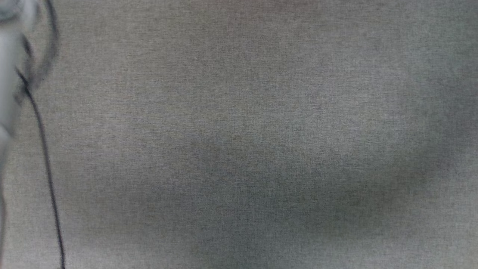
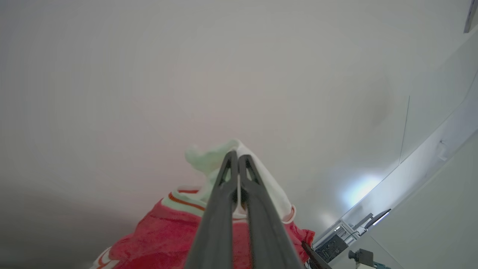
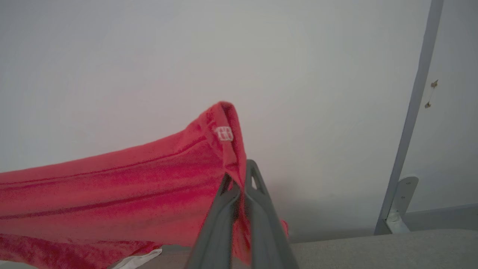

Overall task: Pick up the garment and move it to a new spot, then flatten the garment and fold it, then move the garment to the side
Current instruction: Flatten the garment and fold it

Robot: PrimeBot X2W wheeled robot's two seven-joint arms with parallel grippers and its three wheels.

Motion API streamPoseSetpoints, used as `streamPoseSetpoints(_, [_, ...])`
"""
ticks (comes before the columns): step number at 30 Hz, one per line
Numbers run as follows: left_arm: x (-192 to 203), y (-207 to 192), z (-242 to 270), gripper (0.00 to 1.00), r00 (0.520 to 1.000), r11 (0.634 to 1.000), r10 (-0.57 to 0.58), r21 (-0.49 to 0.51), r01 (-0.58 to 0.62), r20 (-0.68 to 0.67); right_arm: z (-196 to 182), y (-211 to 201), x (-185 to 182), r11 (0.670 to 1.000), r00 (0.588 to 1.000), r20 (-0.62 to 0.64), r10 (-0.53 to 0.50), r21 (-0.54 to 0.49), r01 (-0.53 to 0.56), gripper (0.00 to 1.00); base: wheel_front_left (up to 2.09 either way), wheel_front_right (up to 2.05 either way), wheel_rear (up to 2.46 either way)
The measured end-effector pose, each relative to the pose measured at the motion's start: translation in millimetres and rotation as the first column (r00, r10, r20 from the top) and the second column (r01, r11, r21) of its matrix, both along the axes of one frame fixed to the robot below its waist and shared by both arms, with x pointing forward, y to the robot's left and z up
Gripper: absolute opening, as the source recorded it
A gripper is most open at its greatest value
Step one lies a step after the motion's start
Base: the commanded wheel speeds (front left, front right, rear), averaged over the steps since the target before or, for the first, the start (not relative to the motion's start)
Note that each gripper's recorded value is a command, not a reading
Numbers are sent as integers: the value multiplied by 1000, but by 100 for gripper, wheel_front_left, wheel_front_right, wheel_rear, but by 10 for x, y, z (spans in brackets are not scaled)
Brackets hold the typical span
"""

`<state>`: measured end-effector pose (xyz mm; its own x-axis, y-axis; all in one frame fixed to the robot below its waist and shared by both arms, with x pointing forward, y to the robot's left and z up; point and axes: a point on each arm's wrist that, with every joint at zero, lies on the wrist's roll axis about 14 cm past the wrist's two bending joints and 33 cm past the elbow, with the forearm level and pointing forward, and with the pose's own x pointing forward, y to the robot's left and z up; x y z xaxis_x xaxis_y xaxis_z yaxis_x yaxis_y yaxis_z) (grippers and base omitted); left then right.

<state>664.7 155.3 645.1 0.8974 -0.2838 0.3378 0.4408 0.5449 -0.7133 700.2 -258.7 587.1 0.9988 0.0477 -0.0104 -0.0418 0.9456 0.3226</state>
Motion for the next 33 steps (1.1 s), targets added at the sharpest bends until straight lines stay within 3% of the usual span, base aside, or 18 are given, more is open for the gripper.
streamPoseSetpoints(10, [-1076, -387, -1260, 0, 950, 985, -163, -104, 140, -266, -1152, 16, -748, 997, 968, -236, 82, 34, -76, 0, 0, 0, 0])
streamPoseSetpoints(16, [-1741, -511, -1532, 0, 913, 976, -209, -124, 177, -351, -1574, -6, -1390, 993, 928, -354, 117, 31, -113, 0, 0, 0, 0])
streamPoseSetpoints(25, [-2556, -552, -1727, 0, 859, 969, -246, -107, 222, -448, -1722, -41, -2148, 990, 888, -439, 139, 34, -138, 0, 0, 0, 0])
streamPoseSetpoints(33, [-3024, -616, -1724, 0, 812, 951, -307, -140, 275, -497, -1775, -131, -2707, 990, 843, -525, 119, -2, -141, 0, 0, 0, 0])
